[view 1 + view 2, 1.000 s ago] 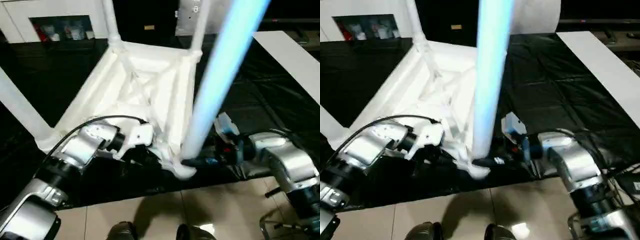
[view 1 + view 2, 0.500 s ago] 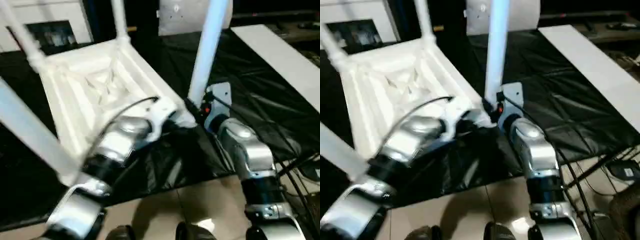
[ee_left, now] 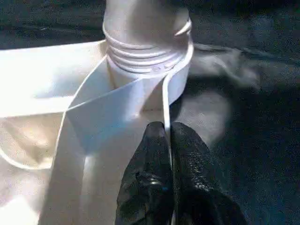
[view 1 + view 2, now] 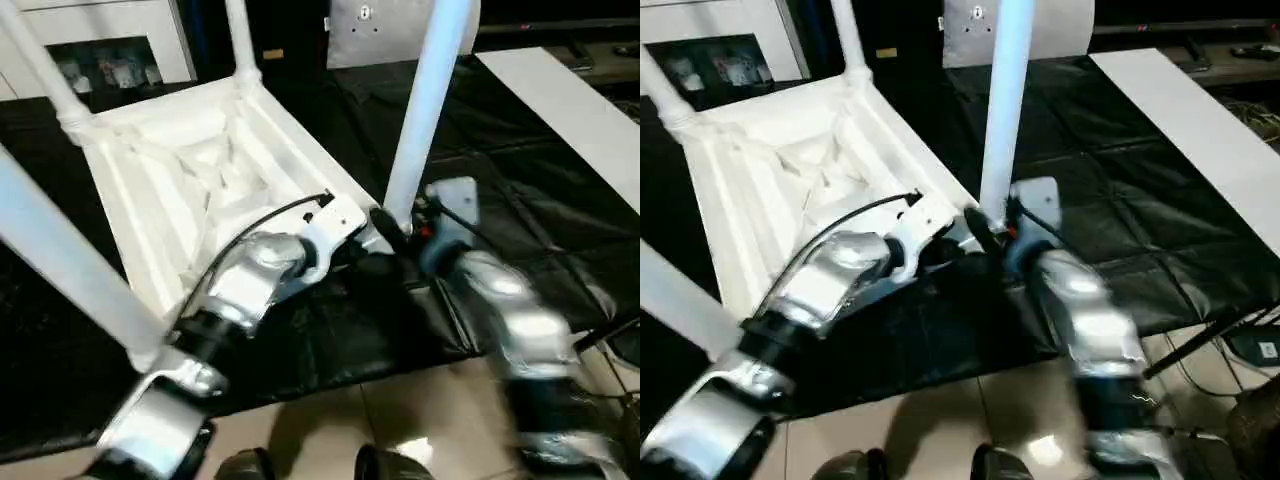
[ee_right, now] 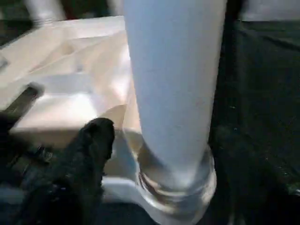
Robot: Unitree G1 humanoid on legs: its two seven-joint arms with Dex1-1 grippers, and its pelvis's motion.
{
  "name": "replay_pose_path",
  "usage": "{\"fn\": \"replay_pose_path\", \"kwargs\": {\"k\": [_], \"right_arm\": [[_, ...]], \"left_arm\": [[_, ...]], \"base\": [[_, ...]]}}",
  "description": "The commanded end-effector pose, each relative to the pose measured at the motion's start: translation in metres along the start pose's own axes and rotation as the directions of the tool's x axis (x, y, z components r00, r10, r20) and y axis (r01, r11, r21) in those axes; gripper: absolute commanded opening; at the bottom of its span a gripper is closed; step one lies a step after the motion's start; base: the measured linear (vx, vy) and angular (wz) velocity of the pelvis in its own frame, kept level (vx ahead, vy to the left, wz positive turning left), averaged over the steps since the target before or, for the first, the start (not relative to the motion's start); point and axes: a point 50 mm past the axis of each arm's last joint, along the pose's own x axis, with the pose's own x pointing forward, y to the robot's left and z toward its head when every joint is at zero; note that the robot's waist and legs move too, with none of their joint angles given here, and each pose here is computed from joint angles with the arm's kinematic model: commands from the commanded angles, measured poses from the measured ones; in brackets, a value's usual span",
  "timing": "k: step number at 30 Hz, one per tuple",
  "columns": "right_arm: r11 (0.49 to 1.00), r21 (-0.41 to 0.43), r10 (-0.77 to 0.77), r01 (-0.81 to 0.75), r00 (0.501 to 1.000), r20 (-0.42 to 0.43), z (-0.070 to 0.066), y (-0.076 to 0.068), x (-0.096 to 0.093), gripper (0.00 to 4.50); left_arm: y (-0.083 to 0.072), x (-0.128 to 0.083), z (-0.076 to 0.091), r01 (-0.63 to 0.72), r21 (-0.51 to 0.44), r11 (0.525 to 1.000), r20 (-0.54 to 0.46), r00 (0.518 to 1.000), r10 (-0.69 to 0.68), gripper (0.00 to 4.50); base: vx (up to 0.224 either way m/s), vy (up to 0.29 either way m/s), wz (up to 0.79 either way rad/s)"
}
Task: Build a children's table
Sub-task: Rotate leg to tighten
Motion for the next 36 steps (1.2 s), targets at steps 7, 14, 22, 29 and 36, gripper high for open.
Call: {"fn": "replay_pose_path", "kwargs": {"k": [7, 14, 22, 29, 36], "right_arm": [[0.915, -0.119, 0.374, -0.387, 0.92, -0.118, 0.009, -0.01, -0.037, 4.35], [0.759, -0.167, 0.581, -0.629, 0.771, -0.259, 0.007, -0.009, -0.049, 4.35], [0.636, -0.108, 0.717, -0.764, 0.637, -0.282, 0.002, 0.003, -0.037, 3.81], [0.573, -0.055, 0.778, -0.818, 0.564, -0.276, -0.002, 0.009, -0.032, 3.3], [0.545, -0.011, 0.802, -0.838, 0.525, -0.285, -0.005, 0.008, -0.034, 2.72]], "left_arm": [[-0.016, -0.02, -0.014, 0.327, 0.136, 0.935, -0.004, 0.944, -0.33, 0.0], [-0.019, -0.037, -0.021, 0.509, 0.237, 0.827, -0.111, 0.86, -0.498, 0.0], [-0.02, -0.04, -0.013, 0.617, 0.315, 0.722, -0.176, 0.785, -0.594, 0.0], [-0.024, -0.036, -0.01, 0.646, 0.329, 0.689, -0.18, 0.759, -0.626, 0.0], [-0.021, -0.038, -0.012, 0.644, 0.327, 0.692, -0.183, 0.761, -0.622, 0.0]], "base": [[0.0, 0.0, 0.0], [0.0, 0.0, 0.0], [0.0, 0.0, 0.0], [0.0, 0.0, 0.0], [0.0, 0.0, 0.0]]}}
